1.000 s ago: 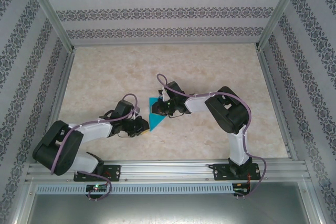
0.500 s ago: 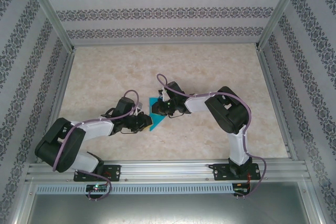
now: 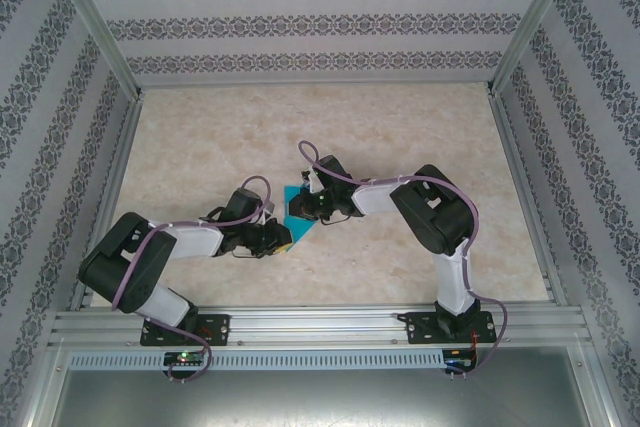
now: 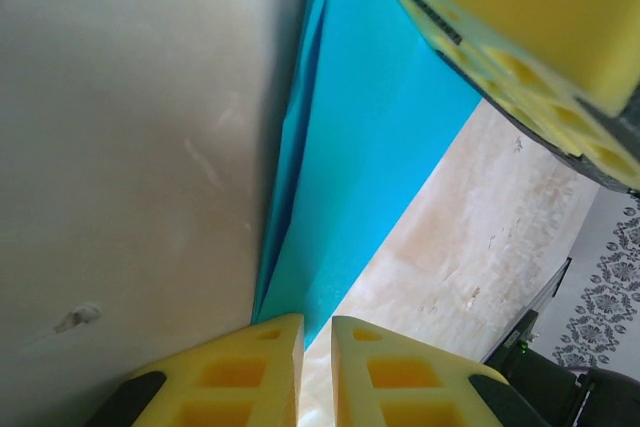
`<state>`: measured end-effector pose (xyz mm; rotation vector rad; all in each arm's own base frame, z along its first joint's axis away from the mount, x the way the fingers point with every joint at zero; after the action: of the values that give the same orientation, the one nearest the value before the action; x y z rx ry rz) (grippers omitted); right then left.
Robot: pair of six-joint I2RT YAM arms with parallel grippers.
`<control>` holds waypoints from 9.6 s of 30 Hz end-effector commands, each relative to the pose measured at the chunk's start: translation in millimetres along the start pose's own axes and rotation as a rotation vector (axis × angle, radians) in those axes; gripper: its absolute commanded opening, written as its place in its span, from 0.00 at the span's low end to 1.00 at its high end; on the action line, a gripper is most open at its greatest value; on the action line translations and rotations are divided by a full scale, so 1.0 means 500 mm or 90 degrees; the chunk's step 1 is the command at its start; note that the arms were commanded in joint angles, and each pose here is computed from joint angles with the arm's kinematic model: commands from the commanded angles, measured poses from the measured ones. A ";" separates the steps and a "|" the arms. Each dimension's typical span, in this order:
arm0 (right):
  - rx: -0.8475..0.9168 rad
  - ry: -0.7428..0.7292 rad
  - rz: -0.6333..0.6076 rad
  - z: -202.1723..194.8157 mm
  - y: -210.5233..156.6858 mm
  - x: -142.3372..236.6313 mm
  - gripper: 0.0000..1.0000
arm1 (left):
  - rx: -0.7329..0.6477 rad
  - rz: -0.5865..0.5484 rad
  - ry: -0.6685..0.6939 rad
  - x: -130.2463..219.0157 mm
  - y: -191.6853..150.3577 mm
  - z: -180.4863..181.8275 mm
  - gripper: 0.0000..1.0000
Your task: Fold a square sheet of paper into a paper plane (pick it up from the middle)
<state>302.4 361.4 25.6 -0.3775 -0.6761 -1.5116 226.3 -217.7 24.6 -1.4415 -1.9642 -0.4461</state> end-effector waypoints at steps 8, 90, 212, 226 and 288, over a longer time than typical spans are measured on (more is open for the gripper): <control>-0.049 -0.098 0.038 -0.089 -0.056 -0.011 0.12 | 0.047 0.062 0.099 0.018 -0.081 0.105 0.18; 0.024 -0.012 -0.100 0.031 0.032 0.101 0.16 | 0.044 -0.069 0.143 -0.004 0.019 0.090 0.08; -0.035 -0.093 -0.020 -0.106 -0.001 -0.013 0.11 | -0.022 -0.062 0.090 0.016 0.009 0.046 0.11; -0.039 -0.101 -0.021 -0.118 -0.010 -0.012 0.11 | -0.018 -0.069 0.007 0.012 0.080 -0.117 0.01; -0.048 -0.124 -0.018 -0.132 -0.022 -0.008 0.11 | -0.019 -0.008 0.139 0.112 -0.078 0.047 0.02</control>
<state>320.5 358.0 25.7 -0.3323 -0.7195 -1.5827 168.1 -178.4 30.8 -1.3464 -1.7942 -0.5407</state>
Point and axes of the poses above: each hand's point on the last joint's axis, 136 mm out from that joint toward the fingers, its own x axis back along the fingers, its own z axis along the line the jaws close on, y = z × x, the point moved 1 cm from there along x, back along the fingers, and after that the axes turned 5 degrees about x, right-handed, at the moved point
